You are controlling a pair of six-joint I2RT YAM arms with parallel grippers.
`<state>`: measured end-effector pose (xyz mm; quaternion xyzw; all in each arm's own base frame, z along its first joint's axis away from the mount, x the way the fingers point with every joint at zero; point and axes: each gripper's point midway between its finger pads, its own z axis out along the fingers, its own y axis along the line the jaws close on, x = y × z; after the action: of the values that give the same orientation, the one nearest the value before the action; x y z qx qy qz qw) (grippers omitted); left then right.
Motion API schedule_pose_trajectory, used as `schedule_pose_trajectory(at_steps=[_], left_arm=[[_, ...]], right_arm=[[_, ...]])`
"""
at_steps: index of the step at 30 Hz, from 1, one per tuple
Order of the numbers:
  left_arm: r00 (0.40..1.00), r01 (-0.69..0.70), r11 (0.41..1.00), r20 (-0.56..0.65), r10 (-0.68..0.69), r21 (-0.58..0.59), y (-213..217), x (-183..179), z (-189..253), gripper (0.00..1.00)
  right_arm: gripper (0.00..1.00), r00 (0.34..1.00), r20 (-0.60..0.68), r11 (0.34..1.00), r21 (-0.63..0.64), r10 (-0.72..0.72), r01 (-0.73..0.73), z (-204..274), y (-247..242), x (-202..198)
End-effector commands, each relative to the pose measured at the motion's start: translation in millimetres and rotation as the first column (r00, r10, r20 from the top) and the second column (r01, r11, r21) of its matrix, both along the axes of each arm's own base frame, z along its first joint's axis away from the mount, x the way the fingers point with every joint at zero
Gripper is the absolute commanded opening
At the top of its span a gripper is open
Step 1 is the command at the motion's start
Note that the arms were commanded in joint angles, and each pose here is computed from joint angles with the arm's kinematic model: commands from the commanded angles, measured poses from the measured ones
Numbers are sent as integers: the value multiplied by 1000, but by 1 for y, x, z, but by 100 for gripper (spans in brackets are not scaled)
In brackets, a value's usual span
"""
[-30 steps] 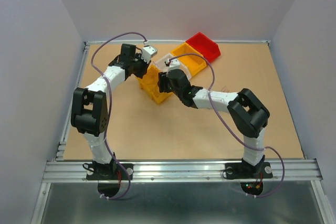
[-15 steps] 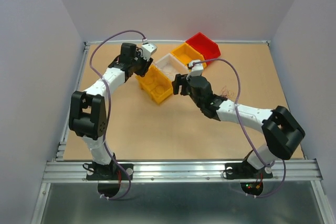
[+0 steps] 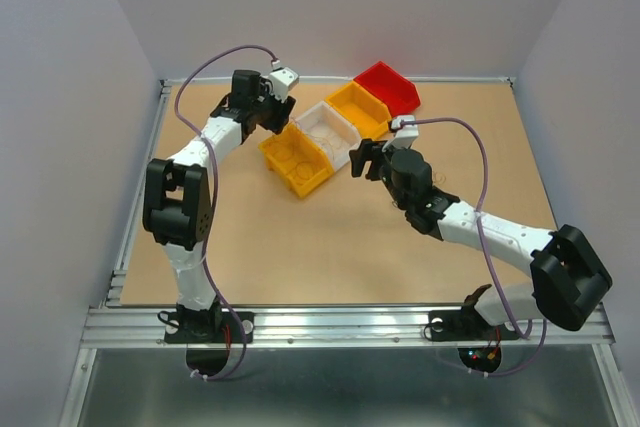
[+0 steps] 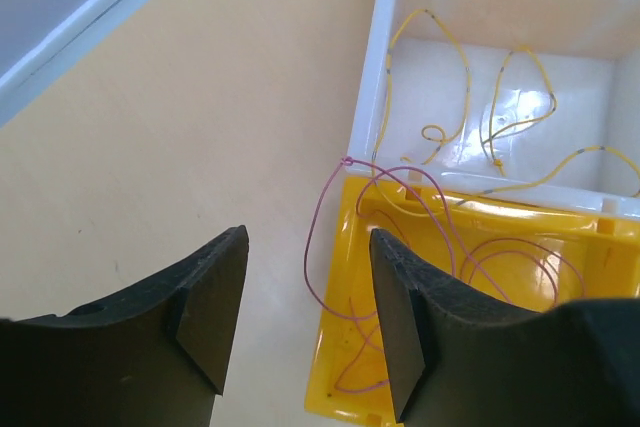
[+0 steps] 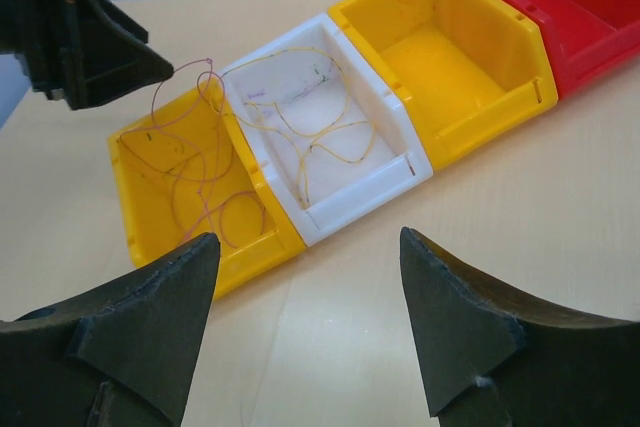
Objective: Untangle the cables
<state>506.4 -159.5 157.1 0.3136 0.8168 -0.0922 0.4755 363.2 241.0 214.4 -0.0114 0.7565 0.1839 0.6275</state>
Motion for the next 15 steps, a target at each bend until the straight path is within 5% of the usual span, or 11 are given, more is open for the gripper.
schedule_pose_trajectory(at_steps=[1,4,11,15], left_arm=[[998,40,999,-53,-41,-26,-10,6,-11,63],[994,44,999,-95,-47,-26,-13,11,-23,62],[992,73,996,-103,-77,-42,-14,1,-15,10],[997,65,997,-41,-67,-43,-10,-8,2,7]], right_arm=[[78,999,44,999,44,-3,1,13,-5,-2],[78,999,47,999,42,6,-8,14,-4,-3],[76,999,49,999,42,12,-14,13,-5,-5],[76,999,47,999,43,13,-15,12,-5,-5]])
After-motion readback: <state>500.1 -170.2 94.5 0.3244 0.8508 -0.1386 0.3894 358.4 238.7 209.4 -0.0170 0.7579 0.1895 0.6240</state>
